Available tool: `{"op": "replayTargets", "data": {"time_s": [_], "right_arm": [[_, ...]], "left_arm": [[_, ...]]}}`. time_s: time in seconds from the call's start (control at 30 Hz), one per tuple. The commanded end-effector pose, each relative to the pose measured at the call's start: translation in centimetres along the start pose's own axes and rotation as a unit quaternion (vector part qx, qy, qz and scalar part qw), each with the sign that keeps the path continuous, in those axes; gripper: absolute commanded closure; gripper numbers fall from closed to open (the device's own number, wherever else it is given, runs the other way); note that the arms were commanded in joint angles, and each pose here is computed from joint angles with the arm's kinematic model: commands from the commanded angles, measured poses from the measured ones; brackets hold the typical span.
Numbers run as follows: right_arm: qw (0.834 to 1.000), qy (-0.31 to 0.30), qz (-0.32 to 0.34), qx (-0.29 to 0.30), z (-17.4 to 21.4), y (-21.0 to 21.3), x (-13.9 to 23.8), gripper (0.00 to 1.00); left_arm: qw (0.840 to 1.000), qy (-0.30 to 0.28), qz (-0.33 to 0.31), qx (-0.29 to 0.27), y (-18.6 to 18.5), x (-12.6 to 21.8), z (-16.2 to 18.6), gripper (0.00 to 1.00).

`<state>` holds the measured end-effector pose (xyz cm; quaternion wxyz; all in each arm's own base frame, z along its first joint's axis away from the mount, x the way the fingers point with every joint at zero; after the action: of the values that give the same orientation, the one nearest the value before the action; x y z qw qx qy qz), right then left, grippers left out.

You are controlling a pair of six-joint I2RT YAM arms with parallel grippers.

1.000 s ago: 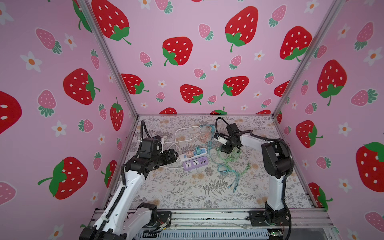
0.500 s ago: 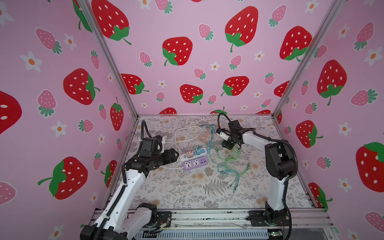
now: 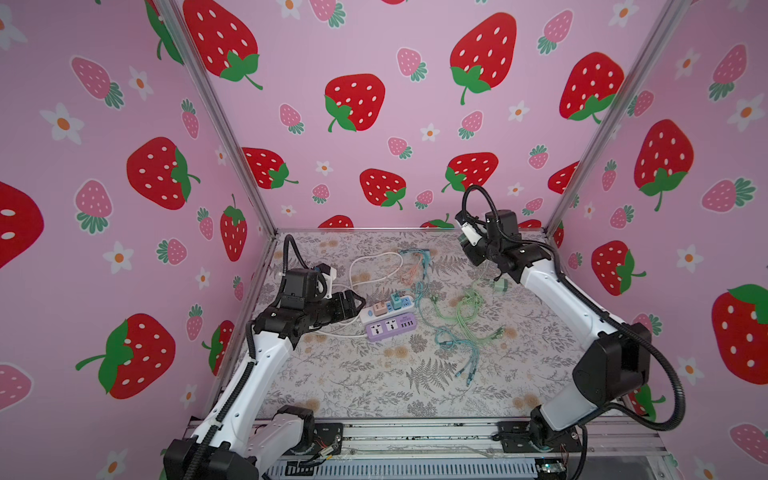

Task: Insert the plug
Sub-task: 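Lift the light-green charger with the right gripper and raise it above the table, then bring the light-green charger to the left gripper while it closes on the prongs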

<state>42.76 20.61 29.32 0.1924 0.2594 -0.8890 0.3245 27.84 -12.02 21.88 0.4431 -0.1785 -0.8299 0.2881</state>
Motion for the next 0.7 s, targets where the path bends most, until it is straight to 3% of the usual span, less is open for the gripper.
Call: {"op": "replayTargets", "data": {"time_s": [0.0, 0.23, 0.43, 0.67], "right_arm": [[0.997, -0.076, 0.018, -0.008, -4.1, -1.4, 3.7, 0.76], [0.991, -0.132, -0.029, 0.022, -6.9, 0.9, 7.1, 0.76], [0.973, -0.173, -0.134, 0.067, -6.2, 7.9, 8.2, 0.76], [0.953, -0.197, -0.218, 0.068, -5.4, 13.9, 9.1, 0.76]], "left_arm": [[0.998, -0.011, 0.058, -0.013, -2.9, 0.9, -1.5, 0.18], [0.989, 0.0, 0.149, -0.02, -6.6, 1.1, -2.3, 0.19], [0.973, 0.033, 0.222, -0.05, -10.9, 1.3, -1.7, 0.18], [0.954, 0.075, 0.282, -0.076, -15.5, 0.9, -0.2, 0.18]]}}
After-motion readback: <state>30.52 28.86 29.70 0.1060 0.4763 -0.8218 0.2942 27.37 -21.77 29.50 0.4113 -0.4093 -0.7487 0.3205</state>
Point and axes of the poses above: each gripper's point midway between its finger pads, its own x axis back along the fingers, its own y axis along the line the jaws close on, z = x × y, the point moved 1 cm from there along x, back along the fingers, and after that the axes turned 5 degrees about x, right-handed, at the moved point
